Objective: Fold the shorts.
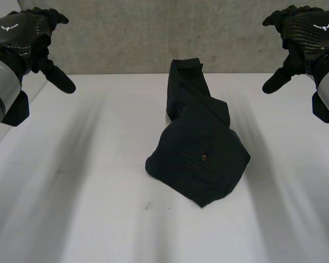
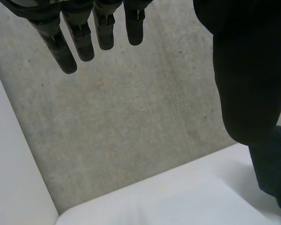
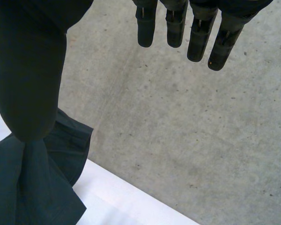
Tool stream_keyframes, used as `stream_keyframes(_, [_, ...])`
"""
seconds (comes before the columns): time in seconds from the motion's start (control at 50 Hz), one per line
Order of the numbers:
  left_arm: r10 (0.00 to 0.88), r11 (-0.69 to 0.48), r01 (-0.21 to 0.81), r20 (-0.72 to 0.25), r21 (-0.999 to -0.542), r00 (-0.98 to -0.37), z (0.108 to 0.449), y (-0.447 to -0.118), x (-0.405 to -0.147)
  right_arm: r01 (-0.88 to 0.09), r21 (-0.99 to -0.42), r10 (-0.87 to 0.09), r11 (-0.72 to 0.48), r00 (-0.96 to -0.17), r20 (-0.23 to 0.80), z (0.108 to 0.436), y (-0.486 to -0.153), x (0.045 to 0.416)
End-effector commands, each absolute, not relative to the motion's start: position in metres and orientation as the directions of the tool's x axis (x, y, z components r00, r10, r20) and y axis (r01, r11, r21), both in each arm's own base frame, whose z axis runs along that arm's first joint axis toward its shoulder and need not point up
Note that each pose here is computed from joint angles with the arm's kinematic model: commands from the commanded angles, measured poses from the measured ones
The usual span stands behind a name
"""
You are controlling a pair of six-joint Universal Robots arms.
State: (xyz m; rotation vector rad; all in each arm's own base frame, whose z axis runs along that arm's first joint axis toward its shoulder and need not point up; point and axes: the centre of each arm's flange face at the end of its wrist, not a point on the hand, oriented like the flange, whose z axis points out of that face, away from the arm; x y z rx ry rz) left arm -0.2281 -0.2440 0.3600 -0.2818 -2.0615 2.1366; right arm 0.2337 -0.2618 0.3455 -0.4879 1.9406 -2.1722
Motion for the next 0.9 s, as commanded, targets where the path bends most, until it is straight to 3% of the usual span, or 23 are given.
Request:
stream_keyframes(0.02, [0.265, -0.024, 0.023, -0.028, -0.999, -0.964, 0.359, -0.236, -0.232, -0.087, -0.99, -0.36, -0.113, -0.925, 0.122, 0.342, -0.262, 0.235])
stream_keyframes(0.38, [0.286, -0.012, 0.031, -0.033, -0.999, -0.958, 0.354, -0.233, -0.236, -0.095, -0.989, -0.365, -0.116, -0.922, 0.131, 0.342, -0.264, 0.234])
stream_keyframes(0.44, [0.308, 0.012, 0.043, -0.037, -0.999, -0.951, 0.343, -0.23, -0.241, -0.149, -0.981, -0.384, -0.126, -0.904, 0.187, 0.339, -0.262, 0.237])
stream_keyframes(0.46, [0.316, 0.014, 0.044, -0.037, -0.999, -0.948, 0.341, -0.229, -0.243, -0.225, -0.967, -0.399, -0.12, -0.881, 0.254, 0.329, -0.264, 0.239])
stream_keyframes(0.52, [0.349, 0.053, 0.062, -0.04, -0.997, -0.936, 0.316, -0.235, -0.257, -0.357, -0.929, -0.431, -0.098, -0.826, 0.363, 0.308, -0.268, 0.242])
stream_keyframes(0.54, [0.37, 0.079, 0.073, -0.039, -0.994, -0.928, 0.298, -0.239, -0.267, -0.453, -0.888, -0.454, -0.08, -0.776, 0.437, 0.292, -0.271, 0.244])
stream_keyframes(0.62, [0.459, 0.1, 0.105, -0.048, -0.99, -0.887, 0.265, -0.232, -0.302, -0.593, -0.803, -0.49, -0.062, -0.683, 0.542, 0.268, -0.275, 0.246])
stream_keyframes(0.9, [0.555, 0.17, 0.193, -0.067, -0.966, -0.829, 0.161, -0.255, -0.376, -0.515, -0.851, -0.501, 0.103, -0.766, 0.403, 0.207, -0.307, 0.243])
